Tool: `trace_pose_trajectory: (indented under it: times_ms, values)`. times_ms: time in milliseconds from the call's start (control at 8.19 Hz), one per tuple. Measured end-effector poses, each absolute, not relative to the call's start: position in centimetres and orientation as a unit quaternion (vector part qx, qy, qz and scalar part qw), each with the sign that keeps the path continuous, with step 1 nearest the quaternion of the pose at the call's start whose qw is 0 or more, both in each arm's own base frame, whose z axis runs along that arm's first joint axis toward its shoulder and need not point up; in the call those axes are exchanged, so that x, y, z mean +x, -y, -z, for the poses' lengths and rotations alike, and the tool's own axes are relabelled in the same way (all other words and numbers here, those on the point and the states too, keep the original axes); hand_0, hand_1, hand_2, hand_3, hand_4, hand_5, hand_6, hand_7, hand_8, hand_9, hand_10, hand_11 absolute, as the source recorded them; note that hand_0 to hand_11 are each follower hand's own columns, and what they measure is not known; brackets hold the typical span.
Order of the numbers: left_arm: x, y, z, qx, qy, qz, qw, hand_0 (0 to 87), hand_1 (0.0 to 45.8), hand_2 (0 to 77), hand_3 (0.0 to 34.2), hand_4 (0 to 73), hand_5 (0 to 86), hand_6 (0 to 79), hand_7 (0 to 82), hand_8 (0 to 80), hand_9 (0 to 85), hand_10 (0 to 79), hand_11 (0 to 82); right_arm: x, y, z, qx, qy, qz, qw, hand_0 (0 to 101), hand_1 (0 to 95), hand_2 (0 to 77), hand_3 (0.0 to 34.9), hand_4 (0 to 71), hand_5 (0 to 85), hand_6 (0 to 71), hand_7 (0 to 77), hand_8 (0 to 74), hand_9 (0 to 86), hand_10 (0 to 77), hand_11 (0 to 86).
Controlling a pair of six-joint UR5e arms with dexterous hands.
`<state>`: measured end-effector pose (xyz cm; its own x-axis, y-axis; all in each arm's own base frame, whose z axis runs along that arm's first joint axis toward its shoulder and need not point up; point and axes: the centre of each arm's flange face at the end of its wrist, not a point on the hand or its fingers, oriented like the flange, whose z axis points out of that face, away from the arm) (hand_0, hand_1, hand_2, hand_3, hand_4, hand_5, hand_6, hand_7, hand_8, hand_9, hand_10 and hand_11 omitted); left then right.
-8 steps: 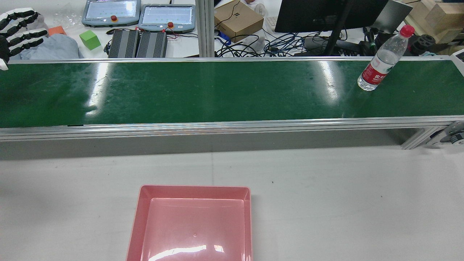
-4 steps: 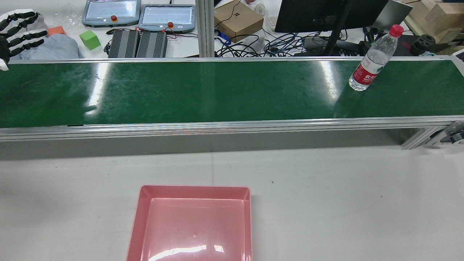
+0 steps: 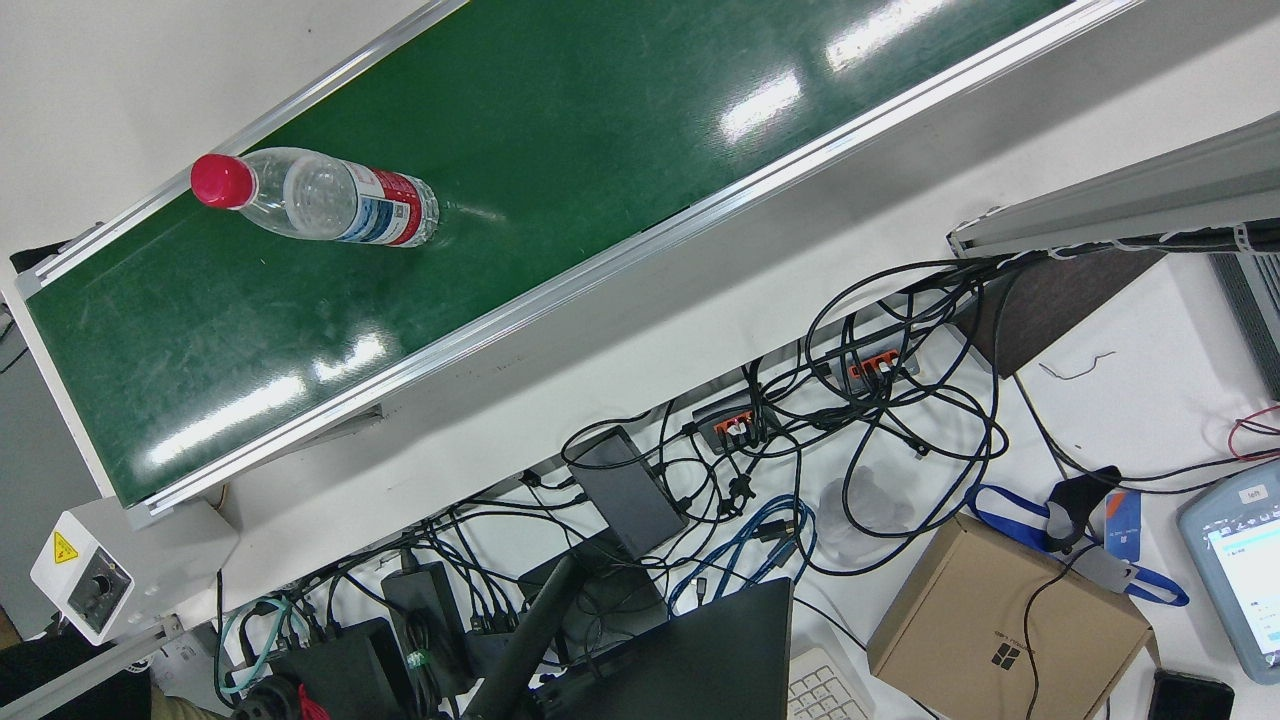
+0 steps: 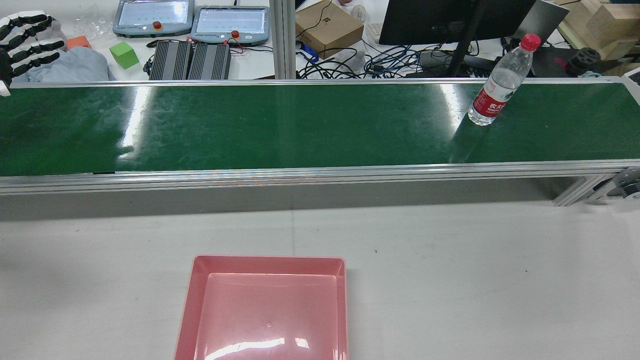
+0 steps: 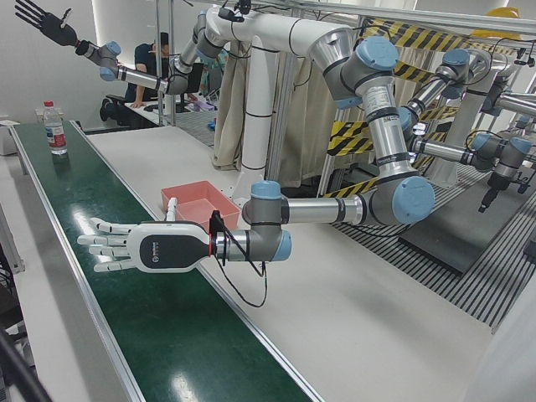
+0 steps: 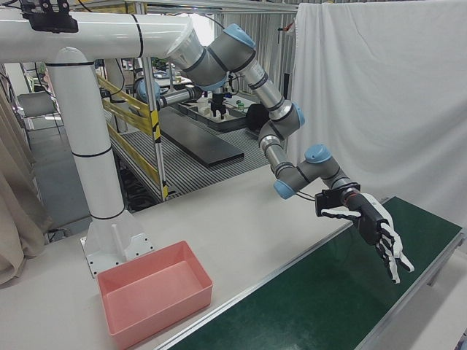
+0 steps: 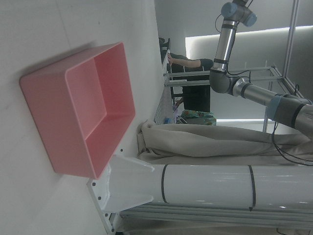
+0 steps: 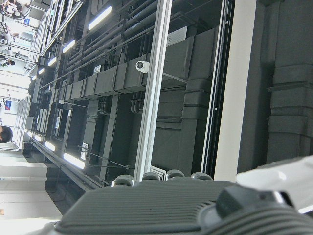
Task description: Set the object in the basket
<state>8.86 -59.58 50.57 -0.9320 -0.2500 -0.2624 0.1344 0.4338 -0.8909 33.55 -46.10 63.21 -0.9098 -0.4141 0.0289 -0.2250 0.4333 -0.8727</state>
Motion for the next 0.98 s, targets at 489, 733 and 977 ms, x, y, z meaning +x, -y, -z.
trace_pose_trajectory:
  times_ms: [489, 733, 977]
  values:
    - [8.71, 59.6, -50.57, -0.034, -0.827, 0.531, 0.18, 54.7, 5.4, 1.1, 10.4, 0.5, 24.5, 4.4, 2.7, 9.8, 10.9, 3.3, 7.1, 33.55, 46.09, -63.23, -0.19, -0.841, 0.497, 0.095, 0, 0.0, 0.5, 0.1, 0.5, 0.0, 0.0, 0.5, 0.0, 0.0, 0.0, 0.0]
    - [8.71, 59.59, -50.54, -0.034, -0.827, 0.531, 0.18, 54.1, 5.4, 1.1, 10.4, 0.5, 24.5, 4.4, 2.7, 9.8, 10.9, 3.3, 7.1, 33.55, 46.09, -63.23, -0.19, -0.841, 0.497, 0.095, 0, 0.0, 0.5, 0.2, 0.5, 0.0, 0.0, 0.5, 0.0, 0.0, 0.0, 0.0]
    - [8.6, 59.61, -50.53, -0.033, -0.827, 0.531, 0.18, 54.0, 5.4, 0.5, 10.9, 0.5, 24.5, 4.4, 2.7, 9.8, 10.9, 3.3, 7.1, 33.55, 46.1, -63.21, -0.19, -0.841, 0.497, 0.095, 0, 0.0, 0.5, 0.1, 0.5, 0.0, 0.0, 0.5, 0.0, 0.0, 0.0, 0.0]
